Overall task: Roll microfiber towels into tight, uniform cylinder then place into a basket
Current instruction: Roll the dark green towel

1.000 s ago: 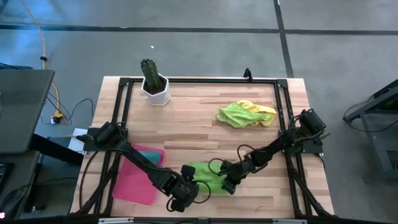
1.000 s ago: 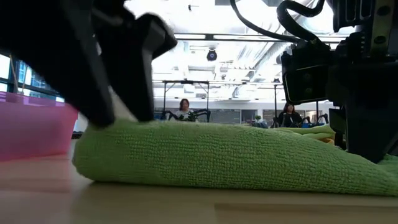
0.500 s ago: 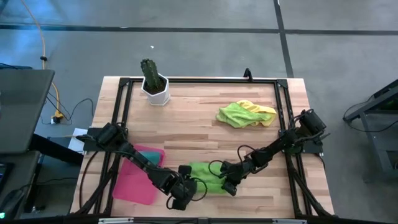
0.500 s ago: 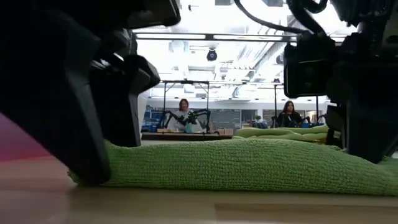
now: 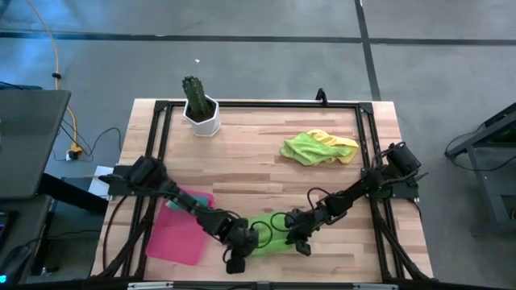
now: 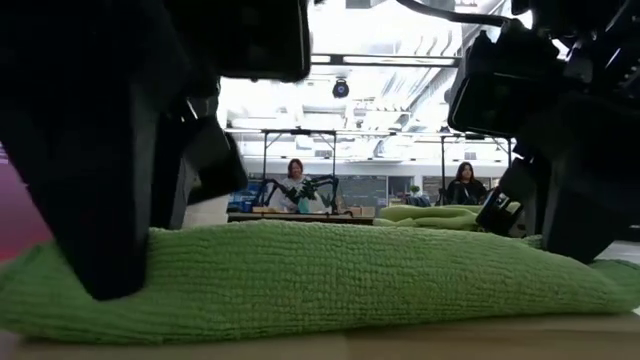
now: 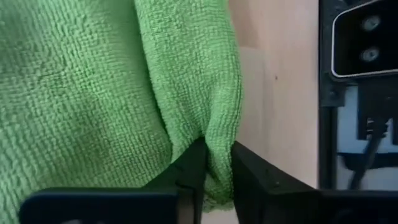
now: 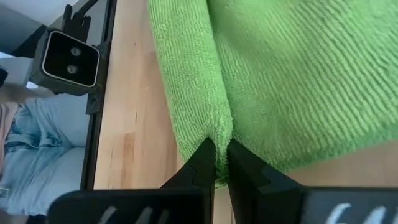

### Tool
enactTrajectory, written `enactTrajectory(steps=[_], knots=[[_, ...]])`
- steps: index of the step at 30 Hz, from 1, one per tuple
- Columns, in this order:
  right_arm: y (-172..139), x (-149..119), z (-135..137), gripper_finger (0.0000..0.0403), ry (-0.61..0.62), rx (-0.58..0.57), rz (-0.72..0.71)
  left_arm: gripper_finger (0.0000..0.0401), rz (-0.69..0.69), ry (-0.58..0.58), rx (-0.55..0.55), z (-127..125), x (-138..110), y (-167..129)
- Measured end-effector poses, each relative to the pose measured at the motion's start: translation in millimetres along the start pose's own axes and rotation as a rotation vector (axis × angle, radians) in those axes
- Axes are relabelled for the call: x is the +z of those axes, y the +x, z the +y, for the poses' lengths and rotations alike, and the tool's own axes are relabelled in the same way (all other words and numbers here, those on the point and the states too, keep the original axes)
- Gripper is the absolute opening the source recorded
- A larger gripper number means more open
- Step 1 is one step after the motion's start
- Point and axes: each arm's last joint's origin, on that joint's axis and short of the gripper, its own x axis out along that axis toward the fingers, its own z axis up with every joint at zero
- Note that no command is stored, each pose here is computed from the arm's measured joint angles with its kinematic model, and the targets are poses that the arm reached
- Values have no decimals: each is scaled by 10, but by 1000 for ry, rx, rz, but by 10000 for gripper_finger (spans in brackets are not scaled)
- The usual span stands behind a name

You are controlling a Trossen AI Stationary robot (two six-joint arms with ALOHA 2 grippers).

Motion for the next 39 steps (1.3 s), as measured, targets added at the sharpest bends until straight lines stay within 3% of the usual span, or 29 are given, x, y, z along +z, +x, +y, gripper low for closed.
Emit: enactTrajectory(steps=[9,18,22,28,33,39], knots=[[-1,5,3,12,-28,4,-3,9,71,-170,-132,151,115,-25],[-1,9,7,12,-128,6,-5,7,85,-179,-248,92,166,-127],[-2,12,10,12,-156,8,-7,7,112,-195,-206,119,132,-127],[-4,21,13,12,-203,8,-13,6,129,-247,-13,210,51,-155],[-4,21,10,13,-300,-4,-20,6,123,-247,0,214,47,-154],[-154,68,94,75,-435,34,-17,6,143,-251,7,221,24,-153]])
